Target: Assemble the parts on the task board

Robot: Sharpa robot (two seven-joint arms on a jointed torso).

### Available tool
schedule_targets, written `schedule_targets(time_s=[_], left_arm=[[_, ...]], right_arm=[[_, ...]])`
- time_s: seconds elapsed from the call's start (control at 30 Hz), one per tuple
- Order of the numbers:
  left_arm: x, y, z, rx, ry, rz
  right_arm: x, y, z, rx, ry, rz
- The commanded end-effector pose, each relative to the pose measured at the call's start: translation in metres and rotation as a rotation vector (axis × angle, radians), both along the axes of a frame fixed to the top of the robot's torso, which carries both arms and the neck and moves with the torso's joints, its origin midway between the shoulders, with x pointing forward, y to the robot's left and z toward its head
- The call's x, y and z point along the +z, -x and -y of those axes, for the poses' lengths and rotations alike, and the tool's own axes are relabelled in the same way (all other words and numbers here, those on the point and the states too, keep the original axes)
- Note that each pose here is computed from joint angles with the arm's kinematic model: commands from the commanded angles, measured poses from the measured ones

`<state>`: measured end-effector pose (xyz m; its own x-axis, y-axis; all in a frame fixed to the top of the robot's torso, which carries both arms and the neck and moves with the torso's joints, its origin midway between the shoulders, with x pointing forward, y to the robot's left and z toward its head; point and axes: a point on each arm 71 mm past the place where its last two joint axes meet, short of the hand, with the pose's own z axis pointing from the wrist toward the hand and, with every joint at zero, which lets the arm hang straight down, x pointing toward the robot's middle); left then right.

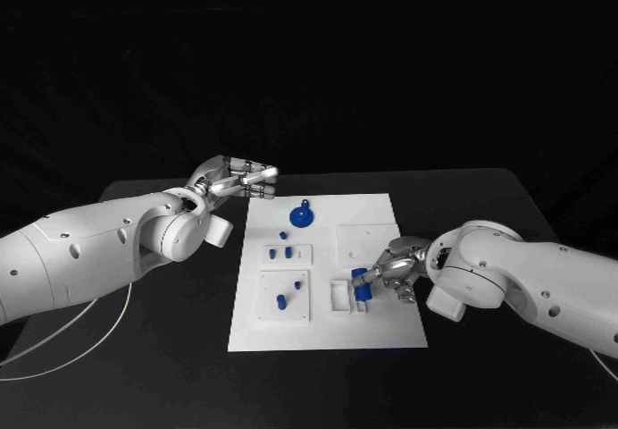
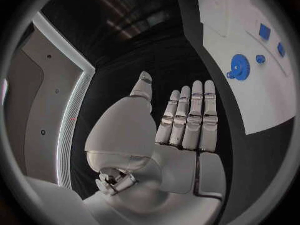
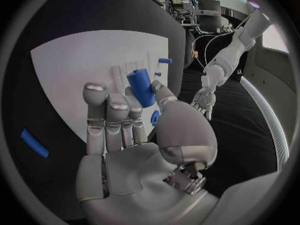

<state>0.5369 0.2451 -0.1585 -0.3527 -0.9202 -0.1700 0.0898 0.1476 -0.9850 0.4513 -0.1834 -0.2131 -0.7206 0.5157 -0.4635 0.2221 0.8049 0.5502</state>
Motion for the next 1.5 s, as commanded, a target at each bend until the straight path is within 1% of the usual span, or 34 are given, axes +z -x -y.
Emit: schedule_targets(time_s=[0.03,0.37,0.53,0.7,1.0,1.3,1.5], left_arm=[[0.0007,0.0002,0.003,-0.016,0.011,-0.002],[0.0005,-0.0001,0.005,-0.021,0.011,-0.004],[0.0005,-0.0001,0.006,-0.023,0.012,-0.004],[0.0005,-0.0001,0.006,-0.022,0.012,-0.004],[0.0005,-0.0001,0.007,-0.024,0.012,-0.005],[0.0002,-0.0001,0.007,-0.027,0.011,-0.008],[0.0001,0.0000,0.007,-0.026,0.010,-0.009]], right_arm=[[-0.002,0.001,-0.004,0.007,0.003,-0.028],[-0.007,0.001,-0.014,0.035,0.067,-0.033],[-0.013,0.000,-0.017,0.047,0.103,-0.044],[-0.018,-0.001,-0.022,0.055,0.125,-0.034],[-0.020,-0.003,-0.027,0.063,0.135,-0.014],[-0.022,-0.001,-0.034,0.095,0.141,-0.027],[-0.023,-0.002,-0.033,0.092,0.153,-0.023]])
